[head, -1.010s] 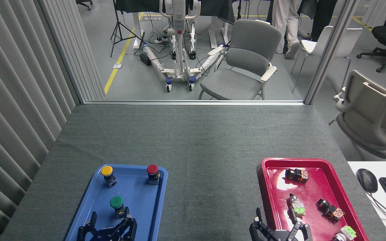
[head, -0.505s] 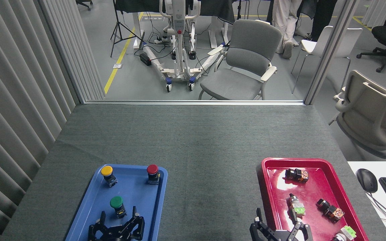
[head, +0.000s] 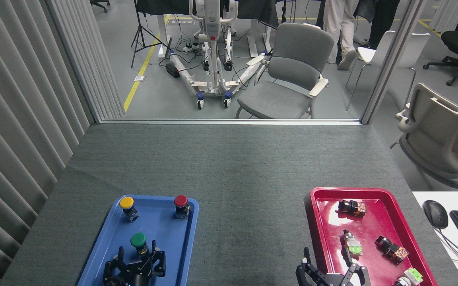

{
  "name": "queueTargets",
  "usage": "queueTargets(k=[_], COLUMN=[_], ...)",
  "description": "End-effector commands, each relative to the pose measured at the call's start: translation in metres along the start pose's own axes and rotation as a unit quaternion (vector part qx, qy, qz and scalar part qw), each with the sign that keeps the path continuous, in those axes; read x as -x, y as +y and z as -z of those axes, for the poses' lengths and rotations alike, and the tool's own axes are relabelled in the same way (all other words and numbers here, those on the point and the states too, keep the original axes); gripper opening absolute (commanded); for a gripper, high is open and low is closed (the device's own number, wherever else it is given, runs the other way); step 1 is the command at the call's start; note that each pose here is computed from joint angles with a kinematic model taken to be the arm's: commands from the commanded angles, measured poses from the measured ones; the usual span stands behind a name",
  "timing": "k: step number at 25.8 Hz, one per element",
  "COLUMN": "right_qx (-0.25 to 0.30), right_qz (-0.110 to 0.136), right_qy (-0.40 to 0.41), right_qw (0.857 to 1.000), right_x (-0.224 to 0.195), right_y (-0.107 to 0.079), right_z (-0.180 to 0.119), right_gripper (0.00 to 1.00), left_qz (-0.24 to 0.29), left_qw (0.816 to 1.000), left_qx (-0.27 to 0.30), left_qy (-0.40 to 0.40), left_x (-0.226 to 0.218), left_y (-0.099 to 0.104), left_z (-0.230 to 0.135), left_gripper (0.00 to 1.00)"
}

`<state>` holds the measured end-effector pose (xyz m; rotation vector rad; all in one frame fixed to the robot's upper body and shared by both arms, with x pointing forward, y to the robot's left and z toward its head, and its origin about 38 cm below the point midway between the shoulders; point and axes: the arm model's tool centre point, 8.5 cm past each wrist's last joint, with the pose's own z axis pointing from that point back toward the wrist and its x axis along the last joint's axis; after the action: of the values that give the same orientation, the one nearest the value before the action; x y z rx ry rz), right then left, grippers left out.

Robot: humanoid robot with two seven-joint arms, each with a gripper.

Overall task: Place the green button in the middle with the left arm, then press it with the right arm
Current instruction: 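Reach the left hand over the green button and grasp it, then carry the green button off the blue tray toward the table middle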

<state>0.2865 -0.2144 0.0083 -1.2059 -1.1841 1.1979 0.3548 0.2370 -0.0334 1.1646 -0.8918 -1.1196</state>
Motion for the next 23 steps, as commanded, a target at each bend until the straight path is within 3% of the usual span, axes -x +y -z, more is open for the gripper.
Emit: queueTargets(k=[1, 4, 8, 10, 13, 16, 18, 21, 23], right_qx=[-0.001, -0.001, -0.001, -0.001, -0.001, -0.001, -0.001, -0.001, -0.001], right_qz=[0.0, 0.0, 0.0, 0.0, -0.001, -0.001, -0.001, -0.002, -0.002], right_qy=[0.0, 0.0, 0.0, 0.0, 0.001, 0.001, 0.001, 0.005, 0.006], right_qw=[1.0, 1.0, 1.0, 1.0, 1.0, 1.0, 1.0, 1.0, 1.0], right_x=[0.0, 0.0, 0.0, 0.0, 0.0, 0.0, 0.001, 0.001, 0.002], right_y=[0.0, 0.001, 0.001, 0.001, 0.001, 0.001, 0.001, 0.001, 0.001], right_z=[0.0, 0.0, 0.0, 0.0, 0.0, 0.0, 0.0, 0.0, 0.0], right_gripper=[0.99, 0.99, 0.99, 0.99, 0.99, 0.99, 0.99, 0.99, 0.99], left_qz=[-0.003, 0.0, 0.004, 0.002, -0.008, -0.019, -0.014, 0.012, 0.031], left_qw=[1.0, 1.0, 1.0, 0.999, 0.988, 0.943, 0.918, 0.89, 0.882], left_qx=[0.0, -0.001, -0.008, -0.025, -0.059, -0.092, -0.103, -0.094, -0.069], left_qy=[0.012, 0.013, -0.014, -0.039, -0.142, -0.319, -0.382, -0.445, -0.465], left_x=[0.007, 0.009, 0.006, 0.003, -0.017, -0.065, -0.098, -0.15, -0.178], left_y=[0.002, 0.002, 0.002, 0.005, 0.02, 0.048, 0.063, 0.066, 0.058], left_z=[0.006, 0.008, 0.007, 0.006, 0.0, -0.01, -0.013, -0.022, -0.02], left_gripper=[0.77, 0.61, 0.19, 0.07, 0.0, 0.0, 0.0, 0.0, 0.0])
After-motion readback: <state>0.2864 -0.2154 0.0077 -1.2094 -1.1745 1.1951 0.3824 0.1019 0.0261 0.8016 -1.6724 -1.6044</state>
